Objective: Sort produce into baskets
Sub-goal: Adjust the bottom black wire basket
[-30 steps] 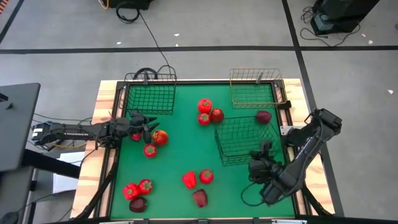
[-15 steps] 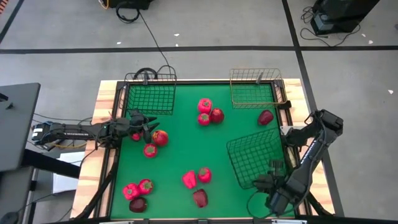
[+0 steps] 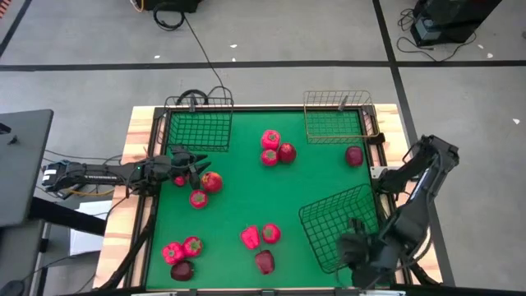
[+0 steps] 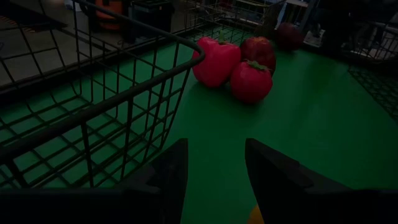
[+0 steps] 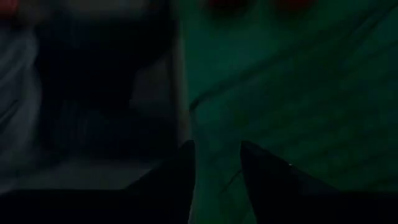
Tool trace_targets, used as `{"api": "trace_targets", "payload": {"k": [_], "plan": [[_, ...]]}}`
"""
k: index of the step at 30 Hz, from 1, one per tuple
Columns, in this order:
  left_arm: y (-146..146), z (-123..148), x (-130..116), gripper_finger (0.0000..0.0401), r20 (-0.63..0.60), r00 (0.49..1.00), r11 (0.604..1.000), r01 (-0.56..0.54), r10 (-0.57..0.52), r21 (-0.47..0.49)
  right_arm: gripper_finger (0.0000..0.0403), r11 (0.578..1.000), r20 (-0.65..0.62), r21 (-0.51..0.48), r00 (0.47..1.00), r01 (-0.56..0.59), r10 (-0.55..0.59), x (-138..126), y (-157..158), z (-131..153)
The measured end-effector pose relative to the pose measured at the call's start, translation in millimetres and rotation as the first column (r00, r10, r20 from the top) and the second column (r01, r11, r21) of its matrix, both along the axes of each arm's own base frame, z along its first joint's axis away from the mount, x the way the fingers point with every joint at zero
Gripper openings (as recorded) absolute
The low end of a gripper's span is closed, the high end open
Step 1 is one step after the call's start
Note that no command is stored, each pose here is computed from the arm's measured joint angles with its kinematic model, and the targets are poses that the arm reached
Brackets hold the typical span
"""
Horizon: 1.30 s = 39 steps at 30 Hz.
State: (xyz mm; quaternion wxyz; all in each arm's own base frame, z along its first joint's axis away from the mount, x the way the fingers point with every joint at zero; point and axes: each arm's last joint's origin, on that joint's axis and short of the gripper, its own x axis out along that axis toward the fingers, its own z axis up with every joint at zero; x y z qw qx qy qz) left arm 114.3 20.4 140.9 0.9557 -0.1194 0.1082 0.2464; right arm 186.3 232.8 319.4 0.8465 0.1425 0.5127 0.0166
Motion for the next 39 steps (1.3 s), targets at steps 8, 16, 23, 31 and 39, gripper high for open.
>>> {"api": "trace_targets", "payload": {"k": [8,16,23,31,39], "plan": [[0.0,-0.1,0.0,0.0166,0.002,1.0,1.0,-0.002,0.002,-0.005,0.0094,0.909,0.162,-0.239,0.937,0.34,-0.308,40.8,-54.3,-13.3],[0.0,-0.4,-0.1,0.0166,-0.003,1.0,1.0,-0.001,0.001,-0.002,0.0032,0.96,0.06,-0.125,0.967,0.252,-0.247,104.0,-81.6,-43.4],[0.0,-2.8,-0.6,0.0166,-0.031,1.0,1.0,0.001,-0.001,-0.001,0.0008,0.982,-0.13,-0.033,0.974,0.184,-0.187,111.5,-74.8,-66.7],[-0.1,-3.5,-0.3,0.0166,-0.04,0.999,1.0,0.002,-0.002,0.0,0.0012,0.989,-0.2,0.087,0.975,0.119,-0.099,92.5,-40.0,-64.8],[-0.1,-3.6,-0.3,0.0166,-0.037,0.999,1.0,-0.001,0.001,-0.007,0.001,0.982,-0.438,0.156,0.899,0.106,-0.027,47.8,-3.2,-69.3]]}}
